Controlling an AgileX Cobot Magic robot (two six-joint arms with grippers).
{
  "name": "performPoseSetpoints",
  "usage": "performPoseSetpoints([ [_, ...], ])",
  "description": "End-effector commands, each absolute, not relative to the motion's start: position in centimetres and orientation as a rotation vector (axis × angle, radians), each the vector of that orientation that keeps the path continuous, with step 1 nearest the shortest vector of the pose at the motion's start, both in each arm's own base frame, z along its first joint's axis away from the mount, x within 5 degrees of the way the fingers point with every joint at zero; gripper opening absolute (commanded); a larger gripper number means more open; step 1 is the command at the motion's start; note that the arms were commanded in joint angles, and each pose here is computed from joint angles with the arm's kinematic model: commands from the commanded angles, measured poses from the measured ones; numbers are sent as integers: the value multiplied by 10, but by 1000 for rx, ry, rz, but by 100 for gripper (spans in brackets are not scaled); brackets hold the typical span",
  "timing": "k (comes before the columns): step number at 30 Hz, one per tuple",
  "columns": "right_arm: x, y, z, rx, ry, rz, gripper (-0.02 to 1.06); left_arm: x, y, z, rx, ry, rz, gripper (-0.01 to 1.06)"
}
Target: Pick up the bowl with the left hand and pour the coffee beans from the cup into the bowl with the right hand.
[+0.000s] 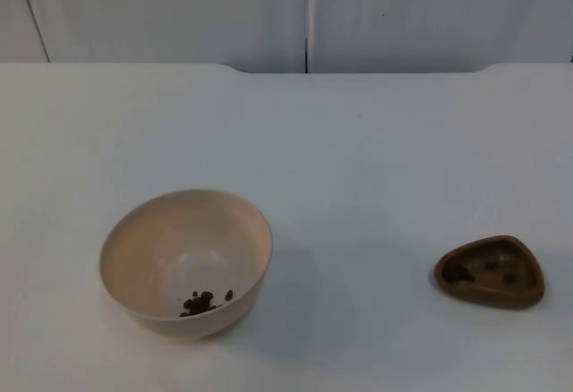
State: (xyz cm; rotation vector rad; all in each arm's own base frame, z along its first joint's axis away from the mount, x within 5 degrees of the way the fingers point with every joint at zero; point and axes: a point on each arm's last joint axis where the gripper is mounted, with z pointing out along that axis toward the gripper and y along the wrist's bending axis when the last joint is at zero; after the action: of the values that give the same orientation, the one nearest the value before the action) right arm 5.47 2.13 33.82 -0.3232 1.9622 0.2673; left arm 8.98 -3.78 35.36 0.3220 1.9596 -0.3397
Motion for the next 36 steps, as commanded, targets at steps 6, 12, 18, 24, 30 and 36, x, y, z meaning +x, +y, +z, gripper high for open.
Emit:
performPoseSetpoints([
  [6,25,12,328,-433,1990,230,64,58,-29,341,338,1907,-317,74],
  [12,4,11,321,-505,1932,272,63,37,-25,342,350,1864,-322,74],
  [18,-4,9,296,-507,1950,281,63,22,-20,337,376,1877,-291,74],
  [24,-13,6,290,-509,1933,289,63,7,-16,331,396,1886,-269,74],
  [30,-11,6,283,-521,1977,276,63,-10,-9,322,389,1890,-228,74],
  [36,-11,6,281,-523,1987,275,63,-10,-7,291,341,1936,-229,74],
])
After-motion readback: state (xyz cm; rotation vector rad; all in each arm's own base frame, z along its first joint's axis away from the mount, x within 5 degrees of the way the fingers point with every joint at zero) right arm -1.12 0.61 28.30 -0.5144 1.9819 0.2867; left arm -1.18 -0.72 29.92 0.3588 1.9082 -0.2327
